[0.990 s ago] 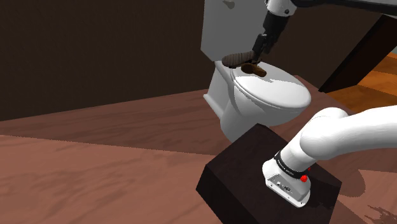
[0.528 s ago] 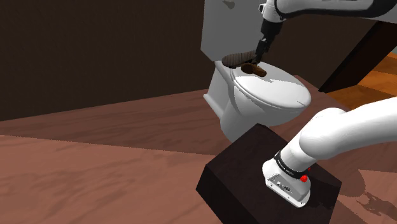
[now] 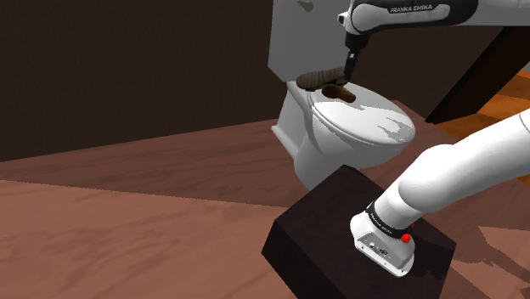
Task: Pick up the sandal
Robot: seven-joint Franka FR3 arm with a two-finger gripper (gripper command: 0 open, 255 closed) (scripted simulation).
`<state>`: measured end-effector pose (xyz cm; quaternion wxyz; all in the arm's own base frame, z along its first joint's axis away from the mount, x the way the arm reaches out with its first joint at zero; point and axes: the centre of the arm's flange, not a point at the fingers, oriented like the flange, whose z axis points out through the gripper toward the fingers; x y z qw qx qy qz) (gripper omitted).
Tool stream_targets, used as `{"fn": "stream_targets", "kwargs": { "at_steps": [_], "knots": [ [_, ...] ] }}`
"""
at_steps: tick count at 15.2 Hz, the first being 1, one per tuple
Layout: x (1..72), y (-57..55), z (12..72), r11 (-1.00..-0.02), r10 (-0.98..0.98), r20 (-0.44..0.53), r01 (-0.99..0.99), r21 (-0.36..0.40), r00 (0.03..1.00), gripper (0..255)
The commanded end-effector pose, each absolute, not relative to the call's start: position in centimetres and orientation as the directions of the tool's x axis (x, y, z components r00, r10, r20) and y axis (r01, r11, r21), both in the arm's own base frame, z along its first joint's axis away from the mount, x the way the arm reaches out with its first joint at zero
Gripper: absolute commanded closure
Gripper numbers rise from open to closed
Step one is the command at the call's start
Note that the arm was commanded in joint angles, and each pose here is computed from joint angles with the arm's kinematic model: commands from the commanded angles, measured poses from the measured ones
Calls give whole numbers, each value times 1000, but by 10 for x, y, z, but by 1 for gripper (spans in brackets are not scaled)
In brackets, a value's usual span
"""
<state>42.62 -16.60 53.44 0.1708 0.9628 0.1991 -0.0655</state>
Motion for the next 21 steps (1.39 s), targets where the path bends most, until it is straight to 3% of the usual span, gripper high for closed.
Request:
{"fn": "stream_targets", "kwargs": {
  "at_steps": [1,10,19,20,21],
  "knots": [
    [443,-184,525,-832,398,-228,454,319,889,0],
    [511,-255,496,-680,520,-371,636,365,769,0],
    [511,-255,456,-680,520,-371,636,365,769,0],
    [511,-254,455,-680,520,-371,636,365,769,255],
    [511,-254,455,-680,520,-371,636,365,769,255]
  ]
}}
